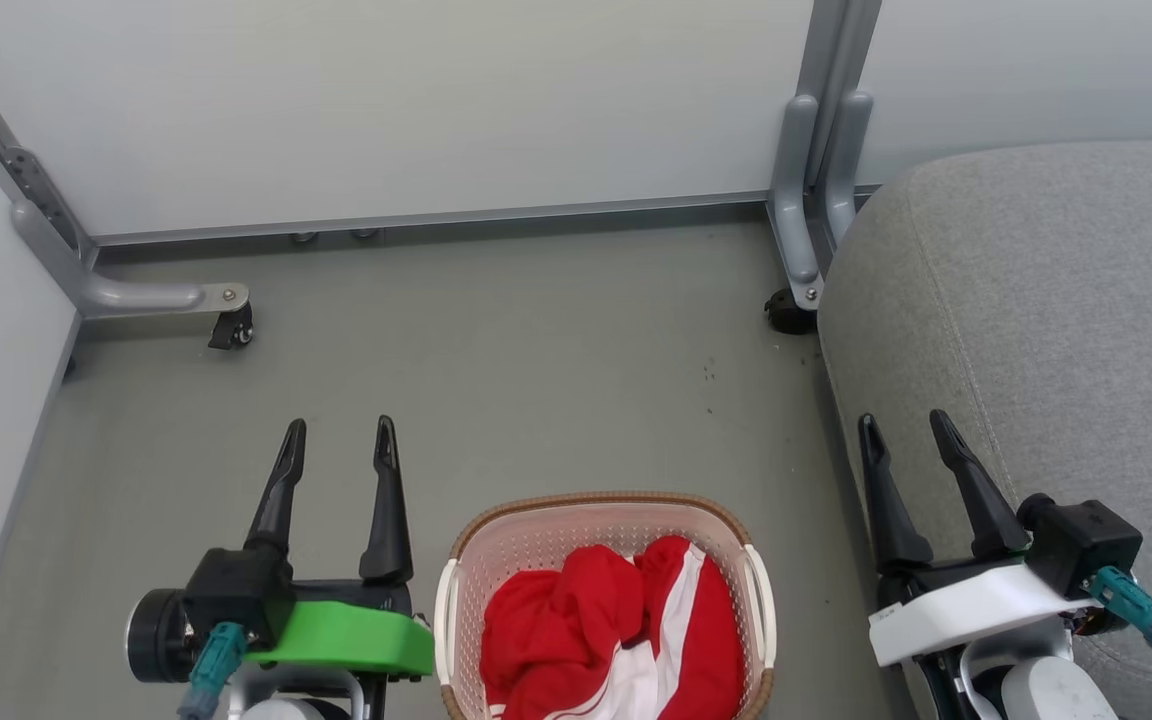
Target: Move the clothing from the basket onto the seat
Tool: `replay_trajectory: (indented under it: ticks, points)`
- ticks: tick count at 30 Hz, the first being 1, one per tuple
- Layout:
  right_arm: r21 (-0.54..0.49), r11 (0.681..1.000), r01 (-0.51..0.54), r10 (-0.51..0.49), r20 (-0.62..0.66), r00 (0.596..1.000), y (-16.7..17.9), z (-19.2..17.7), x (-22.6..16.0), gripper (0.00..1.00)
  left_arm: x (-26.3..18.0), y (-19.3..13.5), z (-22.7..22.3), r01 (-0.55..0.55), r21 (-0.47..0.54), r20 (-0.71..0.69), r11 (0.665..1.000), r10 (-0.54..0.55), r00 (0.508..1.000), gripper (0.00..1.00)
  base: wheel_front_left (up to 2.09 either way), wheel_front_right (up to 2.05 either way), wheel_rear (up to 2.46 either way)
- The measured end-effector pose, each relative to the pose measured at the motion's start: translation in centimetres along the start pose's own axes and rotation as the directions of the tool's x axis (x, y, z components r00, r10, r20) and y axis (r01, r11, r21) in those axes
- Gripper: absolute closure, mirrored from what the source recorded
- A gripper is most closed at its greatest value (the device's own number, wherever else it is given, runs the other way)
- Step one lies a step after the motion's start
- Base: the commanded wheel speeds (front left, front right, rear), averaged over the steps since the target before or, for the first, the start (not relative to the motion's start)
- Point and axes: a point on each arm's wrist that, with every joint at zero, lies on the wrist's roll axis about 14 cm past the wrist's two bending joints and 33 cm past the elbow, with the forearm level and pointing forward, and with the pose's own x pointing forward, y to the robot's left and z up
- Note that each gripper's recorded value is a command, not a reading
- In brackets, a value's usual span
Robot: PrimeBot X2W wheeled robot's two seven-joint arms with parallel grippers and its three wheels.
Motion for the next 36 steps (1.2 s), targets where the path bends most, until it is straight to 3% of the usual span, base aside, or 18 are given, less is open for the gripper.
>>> replay_trajectory:
  ticks: [36]
  points:
    - [-0.222, 0.972, -0.080, 0.092, 0.044, 0.995, 2.0, 0.9, -0.2, 0.00, -0.4, -3.1, 1.5, 0.082, 0.237, 0.098, 0.968, -0.108, 0.989, 0.00, 0.00, 0.00, 0.00]
